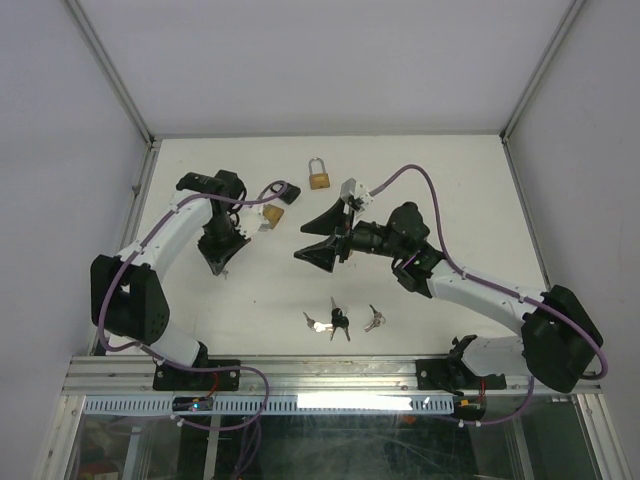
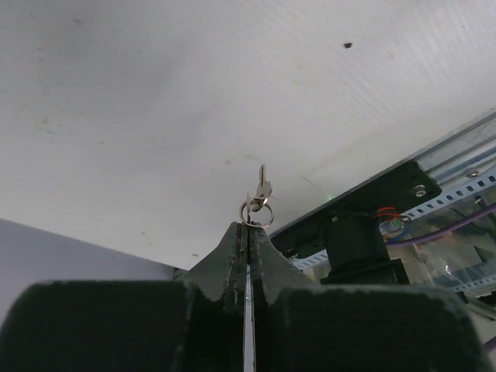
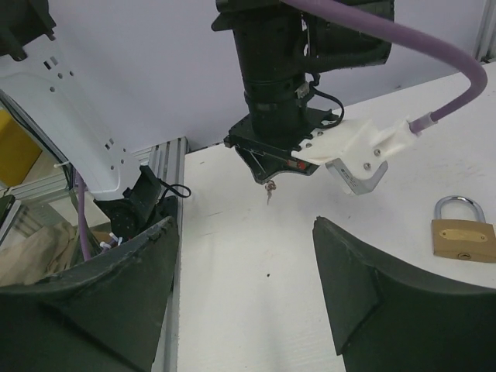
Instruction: Unlock with the key
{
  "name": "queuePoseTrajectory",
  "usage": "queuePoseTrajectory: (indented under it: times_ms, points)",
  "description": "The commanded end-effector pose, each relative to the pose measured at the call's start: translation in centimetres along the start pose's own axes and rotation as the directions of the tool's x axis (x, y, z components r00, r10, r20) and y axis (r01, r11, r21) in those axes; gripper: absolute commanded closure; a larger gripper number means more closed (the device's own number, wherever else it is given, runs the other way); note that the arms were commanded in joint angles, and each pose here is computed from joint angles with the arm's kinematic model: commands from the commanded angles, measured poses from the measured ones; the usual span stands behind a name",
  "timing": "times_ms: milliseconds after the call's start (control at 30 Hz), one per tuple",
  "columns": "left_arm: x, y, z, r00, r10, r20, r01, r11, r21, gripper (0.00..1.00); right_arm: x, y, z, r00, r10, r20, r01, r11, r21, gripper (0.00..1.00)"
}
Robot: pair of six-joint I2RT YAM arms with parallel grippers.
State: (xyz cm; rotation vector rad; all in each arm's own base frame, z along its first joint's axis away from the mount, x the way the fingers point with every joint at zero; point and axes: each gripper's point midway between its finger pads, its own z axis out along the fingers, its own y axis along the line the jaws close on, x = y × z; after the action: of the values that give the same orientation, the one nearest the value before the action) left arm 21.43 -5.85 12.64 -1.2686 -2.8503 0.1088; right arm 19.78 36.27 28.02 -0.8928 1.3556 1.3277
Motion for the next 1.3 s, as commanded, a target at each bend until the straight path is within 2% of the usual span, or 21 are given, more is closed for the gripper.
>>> queuePoseTrajectory:
  times_ms: [0, 67, 133, 167, 200, 233, 300, 367, 433, 467, 533, 567, 633, 667, 833, 1000, 1133, 1200, 1267]
  points:
    - [0.4, 1.8, -1.6, 0.998, -0.062, -0.032, 0.057, 0.990, -0.129, 1.00, -4.0, 1.8, 0.1, 0.991, -0.086, 0.106, 0.093, 0.994, -0.059, 0.28]
    - [0.8, 1.9, -1.4, 0.996, -0.065, -0.054, 0.057, 0.989, -0.139, 1.00, -4.4, 2.1, -0.2, 0.989, -0.100, 0.106, 0.106, 0.993, -0.056, 0.28]
    - [3.1, 1.8, 0.7, 0.984, -0.045, -0.175, 0.024, 0.992, -0.122, 1.00, -4.8, 2.3, -0.5, 0.989, -0.104, 0.106, 0.109, 0.993, -0.050, 0.27]
    - [4.2, 1.2, 2.0, 0.972, -0.048, -0.231, 0.031, 0.996, -0.080, 1.00, -4.9, 2.5, -0.7, 0.989, -0.102, 0.104, 0.108, 0.993, -0.049, 0.27]
    - [4.3, 0.2, 2.9, 0.969, -0.068, -0.238, 0.066, 0.998, -0.019, 1.00, -4.9, 2.6, -0.8, 0.990, -0.100, 0.101, 0.106, 0.993, -0.049, 0.27]
    - [2.9, -1.1, 3.0, 0.979, -0.096, -0.179, 0.109, 0.992, 0.068, 1.00, -4.8, 2.6, -0.9, 0.991, -0.096, 0.094, 0.100, 0.994, -0.048, 0.27]
    - [-2.8, -3.8, -0.6, 0.986, -0.130, 0.109, 0.099, 0.962, 0.255, 1.00, -3.7, 3.0, -0.8, 0.998, -0.056, 0.038, 0.058, 0.997, -0.050, 0.27]
    - [-7.1, -7.0, -5.5, 0.921, -0.130, 0.367, -0.032, 0.914, 0.403, 1.00, -2.1, 2.2, -0.3, 0.987, -0.161, -0.028, 0.162, 0.987, 0.015, 0.29]
    - [-8.7, -7.1, -7.7, 0.882, -0.132, 0.453, -0.045, 0.932, 0.360, 1.00, -0.1, 4.6, 0.4, 0.988, -0.127, -0.090, 0.123, 0.991, -0.048, 0.29]
    - [-8.8, -7.3, -7.9, 0.881, -0.127, 0.455, -0.052, 0.931, 0.361, 1.00, 0.4, 5.5, 0.6, 0.988, -0.127, -0.093, 0.120, 0.990, -0.073, 0.29]
    - [-8.0, -7.5, -7.3, 0.908, -0.110, 0.405, -0.052, 0.928, 0.369, 1.00, -0.2, 6.3, 1.1, 0.987, -0.161, -0.022, 0.158, 0.982, -0.103, 0.29]
    - [-7.7, -7.4, -7.0, 0.918, -0.107, 0.382, -0.041, 0.932, 0.360, 1.00, -0.7, 5.2, 1.4, 0.977, -0.213, 0.021, 0.214, 0.976, -0.042, 0.30]
    - [-7.7, -7.4, -7.2, 0.914, -0.103, 0.391, -0.044, 0.935, 0.351, 1.00, 0.4, 5.6, 2.5, 0.979, -0.205, 0.008, 0.205, 0.976, -0.068, 0.30]
    - [-8.0, -7.8, -7.8, 0.904, -0.096, 0.417, -0.065, 0.933, 0.355, 1.00, 0.5, 4.1, 3.2, 0.981, -0.195, -0.001, 0.195, 0.981, 0.021, 0.32]
    - [-9.4, -8.6, -11.0, 0.857, -0.039, 0.514, -0.145, 0.939, 0.313, 1.00, 0.9, 2.3, 5.5, 0.980, -0.197, 0.019, 0.195, 0.976, 0.095, 0.30]
    - [-8.9, -9.3, -11.4, 0.845, -0.020, 0.534, -0.175, 0.934, 0.312, 1.00, 2.1, 2.0, 5.6, 0.977, -0.210, 0.032, 0.207, 0.976, 0.074, 0.27]
    - [-8.9, -9.9, -11.6, 0.838, -0.001, 0.545, -0.201, 0.929, 0.312, 1.00, -0.1, 1.2, 4.8, 0.983, -0.109, 0.151, 0.105, 0.994, 0.031, 0.48]
    - [-9.0, -9.9, -11.9, 0.834, 0.006, 0.551, -0.205, 0.931, 0.300, 1.00, -0.8, 1.6, 4.5, 0.981, -0.090, 0.170, 0.099, 0.994, -0.050, 0.51]
    - [-9.1, -9.9, -12.0, 0.830, 0.017, 0.557, -0.214, 0.933, 0.290, 1.00, 0.0, 1.6, 4.7, 0.989, -0.099, 0.110, 0.107, 0.992, -0.073, 0.52]
